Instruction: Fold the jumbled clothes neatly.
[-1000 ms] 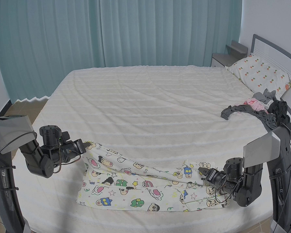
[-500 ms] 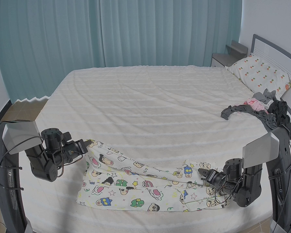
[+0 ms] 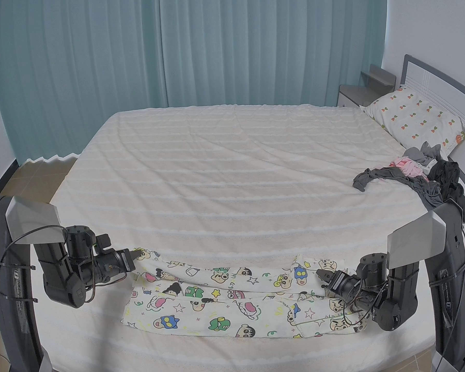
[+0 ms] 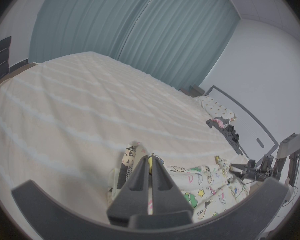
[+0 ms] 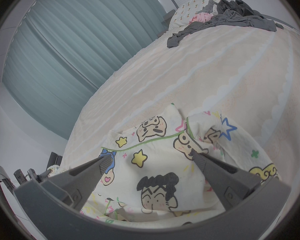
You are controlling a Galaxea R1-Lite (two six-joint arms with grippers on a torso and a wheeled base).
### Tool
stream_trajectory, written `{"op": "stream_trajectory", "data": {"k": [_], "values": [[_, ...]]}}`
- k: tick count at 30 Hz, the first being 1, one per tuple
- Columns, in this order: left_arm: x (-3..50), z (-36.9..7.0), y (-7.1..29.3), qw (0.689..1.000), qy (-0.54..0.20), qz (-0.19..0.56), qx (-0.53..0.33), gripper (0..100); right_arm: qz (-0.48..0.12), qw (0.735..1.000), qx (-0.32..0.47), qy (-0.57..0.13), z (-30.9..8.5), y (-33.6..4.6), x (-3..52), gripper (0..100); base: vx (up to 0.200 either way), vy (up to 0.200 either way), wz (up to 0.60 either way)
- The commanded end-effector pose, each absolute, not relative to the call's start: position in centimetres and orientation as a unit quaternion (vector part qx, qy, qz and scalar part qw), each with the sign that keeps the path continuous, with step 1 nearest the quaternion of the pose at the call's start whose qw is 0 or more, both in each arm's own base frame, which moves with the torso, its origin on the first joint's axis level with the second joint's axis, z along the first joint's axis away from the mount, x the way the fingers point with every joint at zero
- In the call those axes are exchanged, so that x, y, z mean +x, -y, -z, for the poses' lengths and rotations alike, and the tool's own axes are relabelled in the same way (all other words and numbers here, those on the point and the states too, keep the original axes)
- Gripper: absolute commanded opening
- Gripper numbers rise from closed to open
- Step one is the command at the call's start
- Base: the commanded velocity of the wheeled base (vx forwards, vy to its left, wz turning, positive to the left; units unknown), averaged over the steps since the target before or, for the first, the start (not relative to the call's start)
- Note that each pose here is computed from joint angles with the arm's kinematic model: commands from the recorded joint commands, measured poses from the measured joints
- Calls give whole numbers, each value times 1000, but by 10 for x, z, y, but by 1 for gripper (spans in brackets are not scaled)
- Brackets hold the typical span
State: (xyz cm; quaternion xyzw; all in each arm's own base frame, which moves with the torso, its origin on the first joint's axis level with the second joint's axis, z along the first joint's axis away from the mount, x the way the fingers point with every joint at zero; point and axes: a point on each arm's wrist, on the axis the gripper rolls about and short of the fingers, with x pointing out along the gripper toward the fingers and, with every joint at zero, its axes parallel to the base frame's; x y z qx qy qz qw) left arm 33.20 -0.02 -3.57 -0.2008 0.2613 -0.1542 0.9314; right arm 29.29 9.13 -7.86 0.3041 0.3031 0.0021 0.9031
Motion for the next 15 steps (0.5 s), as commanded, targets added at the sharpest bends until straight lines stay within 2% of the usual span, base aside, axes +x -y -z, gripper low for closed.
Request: {"op": "stream_trajectory", "data": {"k": [1, 15], "values": [[322, 51, -5, 927, -289, 146, -189, 0, -5, 904, 304, -302, 78, -92, 292, 100, 0, 0, 0], [308, 73, -5, 933, -325, 128, -91, 0, -6, 905, 296, -305, 80, -92, 291, 100, 0, 0, 0]]}}
